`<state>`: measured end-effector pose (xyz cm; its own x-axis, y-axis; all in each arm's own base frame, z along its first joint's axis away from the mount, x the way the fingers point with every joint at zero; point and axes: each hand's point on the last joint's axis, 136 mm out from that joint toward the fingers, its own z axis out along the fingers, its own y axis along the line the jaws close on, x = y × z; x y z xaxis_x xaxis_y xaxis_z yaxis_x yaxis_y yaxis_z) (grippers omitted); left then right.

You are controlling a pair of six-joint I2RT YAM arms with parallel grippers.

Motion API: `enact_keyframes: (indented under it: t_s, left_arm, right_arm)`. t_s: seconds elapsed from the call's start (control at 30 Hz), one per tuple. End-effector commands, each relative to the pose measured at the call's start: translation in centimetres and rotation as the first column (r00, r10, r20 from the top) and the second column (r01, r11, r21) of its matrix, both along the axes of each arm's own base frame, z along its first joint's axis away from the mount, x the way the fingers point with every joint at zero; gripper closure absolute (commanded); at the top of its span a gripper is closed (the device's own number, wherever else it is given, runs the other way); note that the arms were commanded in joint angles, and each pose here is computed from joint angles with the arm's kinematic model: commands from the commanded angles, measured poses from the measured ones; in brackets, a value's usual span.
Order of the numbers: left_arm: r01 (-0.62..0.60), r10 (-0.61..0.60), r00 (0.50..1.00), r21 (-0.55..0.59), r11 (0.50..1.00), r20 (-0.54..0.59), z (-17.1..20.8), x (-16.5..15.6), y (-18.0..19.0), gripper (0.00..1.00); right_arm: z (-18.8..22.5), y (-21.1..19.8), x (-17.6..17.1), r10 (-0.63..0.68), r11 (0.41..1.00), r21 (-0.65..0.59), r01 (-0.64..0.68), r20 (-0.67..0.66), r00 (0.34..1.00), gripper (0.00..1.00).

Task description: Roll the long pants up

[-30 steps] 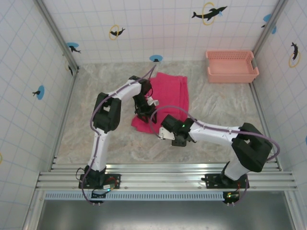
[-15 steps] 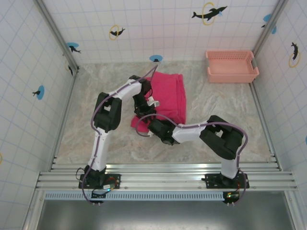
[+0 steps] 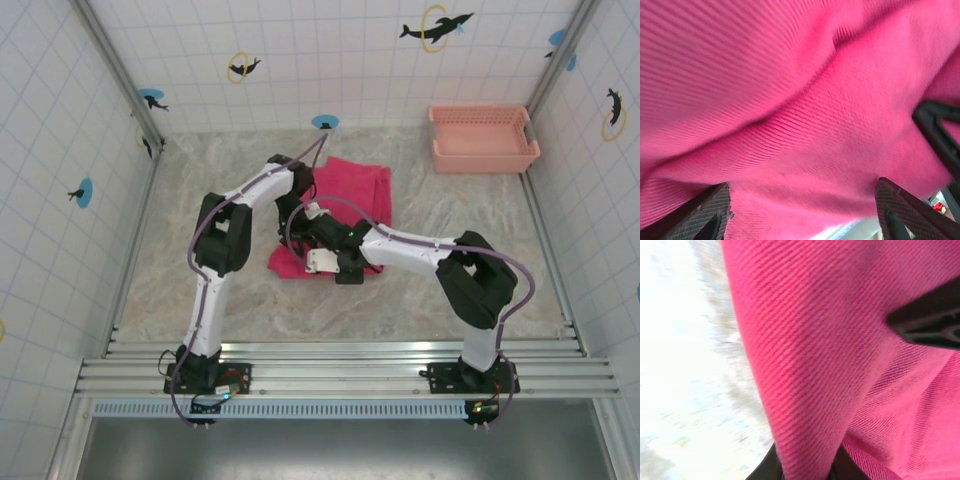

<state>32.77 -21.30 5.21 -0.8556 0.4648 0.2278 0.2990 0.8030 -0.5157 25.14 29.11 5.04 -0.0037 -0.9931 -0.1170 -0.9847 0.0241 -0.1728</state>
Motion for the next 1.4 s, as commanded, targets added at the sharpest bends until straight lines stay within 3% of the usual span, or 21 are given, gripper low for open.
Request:
enact_keyframes:
  t_s: [0.0, 0.13, 0.3, 0.47, 0.57, 0.83, 1.07, 1.37]
  left_arm:
    - [-0.057, 0.057, 0.986, -0.003, 0.998, 0.156, 3.5, 3.0, 1.4, 0.19]
    - [-0.121, 0.115, 0.964, 0.013, 0.993, 0.239, 6.3, 4.3, 2.7, 0.18]
    - [-0.132, 0.100, 0.942, 0.079, 0.988, 0.322, 8.7, 4.5, 4.5, 0.17]
    - [-0.146, 0.103, 0.927, 0.093, 0.985, 0.361, 10.4, 4.0, 5.1, 0.17]
    - [-0.145, 0.105, 0.928, 0.087, 0.986, 0.357, 10.8, 3.5, 5.1, 0.18]
    - [-0.082, 0.068, 0.947, 0.033, 0.996, 0.314, 10.4, 1.0, 1.7, 0.27]
    - [-0.073, 0.070, 0.968, 0.002, 0.997, 0.240, 6.9, -0.5, -0.8, 0.30]
    - [-0.049, 0.028, 0.991, 0.154, 0.987, 0.132, -1.1, 0.6, 0.1, 0.31]
  right_arm:
    - [2.4, -0.2, -7.7, -0.041, 0.998, 0.028, 0.060, -0.455, 0.890, 0.94]
    - [5.4, 1.2, -8.3, -0.100, 0.967, 0.106, 0.230, -0.673, 0.732, 0.93]
    - [6.5, 1.7, -6.1, -0.160, 0.885, 0.088, 0.458, -0.865, 0.476, 0.93]
    - [5.9, 1.4, -3.7, -0.176, 0.801, 0.025, 0.599, -0.945, 0.275, 0.94]
    - [4.8, 0.6, -2.3, -0.223, 0.766, -0.038, 0.642, -0.952, 0.210, 0.95]
    - [2.3, -0.5, 0.5, -0.311, 0.712, -0.108, 0.694, -0.934, 0.174, 0.93]
    - [0.4, -0.8, 1.9, -0.360, 0.689, -0.147, 0.709, -0.919, 0.159, 0.93]
    - [-0.7, -1.3, 3.2, -0.401, 0.672, -0.170, 0.720, -0.902, 0.161, 0.89]
